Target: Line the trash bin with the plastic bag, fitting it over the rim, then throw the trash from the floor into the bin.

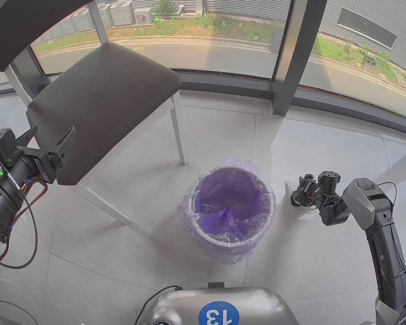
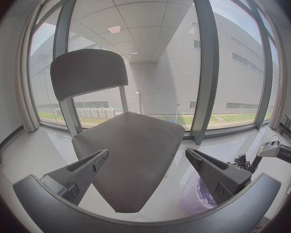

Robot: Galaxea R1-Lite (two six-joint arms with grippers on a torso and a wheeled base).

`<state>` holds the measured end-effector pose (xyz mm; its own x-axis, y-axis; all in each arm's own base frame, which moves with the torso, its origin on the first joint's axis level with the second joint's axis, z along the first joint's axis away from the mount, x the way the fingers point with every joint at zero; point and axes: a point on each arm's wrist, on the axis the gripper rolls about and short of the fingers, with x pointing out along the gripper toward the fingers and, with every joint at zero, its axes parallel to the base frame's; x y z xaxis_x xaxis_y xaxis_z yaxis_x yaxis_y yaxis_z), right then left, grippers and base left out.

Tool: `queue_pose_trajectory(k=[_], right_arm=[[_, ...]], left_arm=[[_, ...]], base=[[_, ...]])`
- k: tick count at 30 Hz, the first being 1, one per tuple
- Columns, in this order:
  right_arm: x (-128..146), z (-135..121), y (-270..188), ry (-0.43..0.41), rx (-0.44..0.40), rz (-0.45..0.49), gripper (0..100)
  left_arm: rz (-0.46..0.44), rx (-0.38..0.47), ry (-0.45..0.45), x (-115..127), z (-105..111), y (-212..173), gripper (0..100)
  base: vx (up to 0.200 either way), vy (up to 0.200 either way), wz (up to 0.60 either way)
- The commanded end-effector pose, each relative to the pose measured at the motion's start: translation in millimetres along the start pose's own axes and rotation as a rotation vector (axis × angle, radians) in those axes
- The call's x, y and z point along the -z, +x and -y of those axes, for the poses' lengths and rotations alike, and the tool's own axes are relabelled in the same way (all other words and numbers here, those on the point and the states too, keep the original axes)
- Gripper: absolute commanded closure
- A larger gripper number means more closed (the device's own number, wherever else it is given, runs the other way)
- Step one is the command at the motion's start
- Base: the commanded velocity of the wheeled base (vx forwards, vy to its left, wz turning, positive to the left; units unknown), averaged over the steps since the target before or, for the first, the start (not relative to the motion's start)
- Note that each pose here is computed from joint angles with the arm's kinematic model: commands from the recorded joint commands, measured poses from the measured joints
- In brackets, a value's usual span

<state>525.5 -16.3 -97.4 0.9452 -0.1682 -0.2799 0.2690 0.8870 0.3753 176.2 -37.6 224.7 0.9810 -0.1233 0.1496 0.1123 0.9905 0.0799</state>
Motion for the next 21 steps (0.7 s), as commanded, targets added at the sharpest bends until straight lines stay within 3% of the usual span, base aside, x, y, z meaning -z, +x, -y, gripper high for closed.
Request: queue_pose_trajectory(k=[1, 17, 18, 21], right_arm=[[8.0, 0.7, 1.5, -0.002, 0.005, -0.019, 0], [9.3, 1.3, 1.6, 0.000, 0.013, -0.034, 0], [9.3, 1.3, 1.6, 0.000, 0.013, -0.034, 100], [9.1, 1.2, 1.6, 0.000, 0.013, -0.032, 100]], left_arm=[[0.004, -0.001, -0.001, -0.7, -0.3, -1.6, 0], [0.006, -0.001, 0.001, -0.4, -0.8, -5.1, 0], [0.009, -0.001, 0.001, -1.0, -1.0, -6.4, 0], [0.012, -0.001, 0.000, -1.5, -1.1, -6.7, 0]], base=[[0.000, 0.000, 0.00], [0.000, 0.000, 0.00], [0.000, 0.000, 0.00], [0.000, 0.000, 0.00]])
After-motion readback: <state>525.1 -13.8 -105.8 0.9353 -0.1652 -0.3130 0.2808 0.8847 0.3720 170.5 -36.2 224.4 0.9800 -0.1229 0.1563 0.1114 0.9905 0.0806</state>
